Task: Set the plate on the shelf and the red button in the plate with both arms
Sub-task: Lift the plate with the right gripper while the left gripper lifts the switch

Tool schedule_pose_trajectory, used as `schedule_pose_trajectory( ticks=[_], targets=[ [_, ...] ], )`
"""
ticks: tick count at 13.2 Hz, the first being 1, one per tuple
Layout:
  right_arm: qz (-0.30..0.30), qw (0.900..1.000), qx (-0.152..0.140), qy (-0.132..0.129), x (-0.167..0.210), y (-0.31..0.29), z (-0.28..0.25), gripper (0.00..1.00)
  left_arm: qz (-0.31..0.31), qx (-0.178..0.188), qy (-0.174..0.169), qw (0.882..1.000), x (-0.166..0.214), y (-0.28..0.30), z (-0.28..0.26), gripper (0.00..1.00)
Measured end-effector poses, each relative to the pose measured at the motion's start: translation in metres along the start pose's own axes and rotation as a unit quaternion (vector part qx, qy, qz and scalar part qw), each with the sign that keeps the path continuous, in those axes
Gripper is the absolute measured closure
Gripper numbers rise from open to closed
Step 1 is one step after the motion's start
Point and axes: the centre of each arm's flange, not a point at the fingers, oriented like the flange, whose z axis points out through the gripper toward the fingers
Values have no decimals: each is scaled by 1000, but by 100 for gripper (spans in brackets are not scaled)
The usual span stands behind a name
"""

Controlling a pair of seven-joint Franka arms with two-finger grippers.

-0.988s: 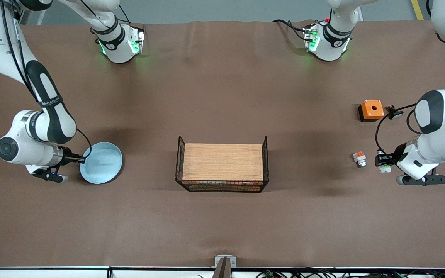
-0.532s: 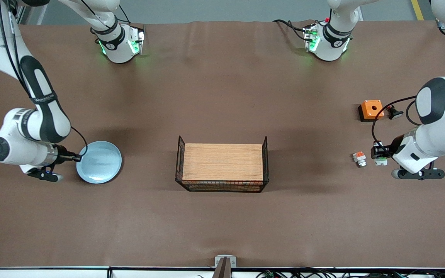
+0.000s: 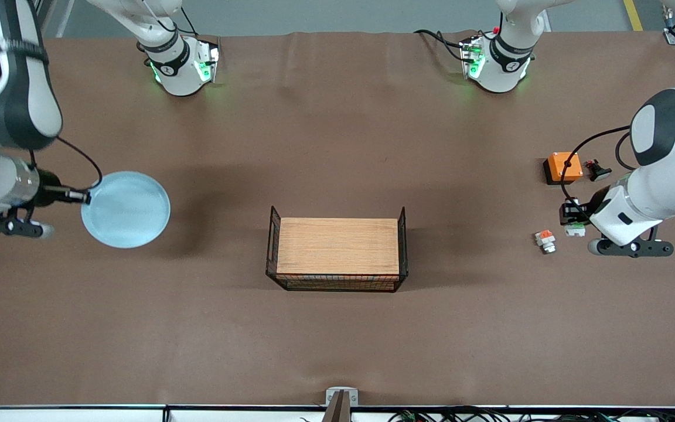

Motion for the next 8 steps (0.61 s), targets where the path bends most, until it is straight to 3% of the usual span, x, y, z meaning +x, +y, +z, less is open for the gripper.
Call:
schedule_pose_trajectory(
  ticks=[4,8],
  targets=[
    [73,997,0,-21,-79,-65,-69,97,9,5,-4,1000,-11,12,-15,59],
    [185,983,-12,2,-148,-164,-121,97,1,2,17,1000,-12,41,-38,59]
  ],
)
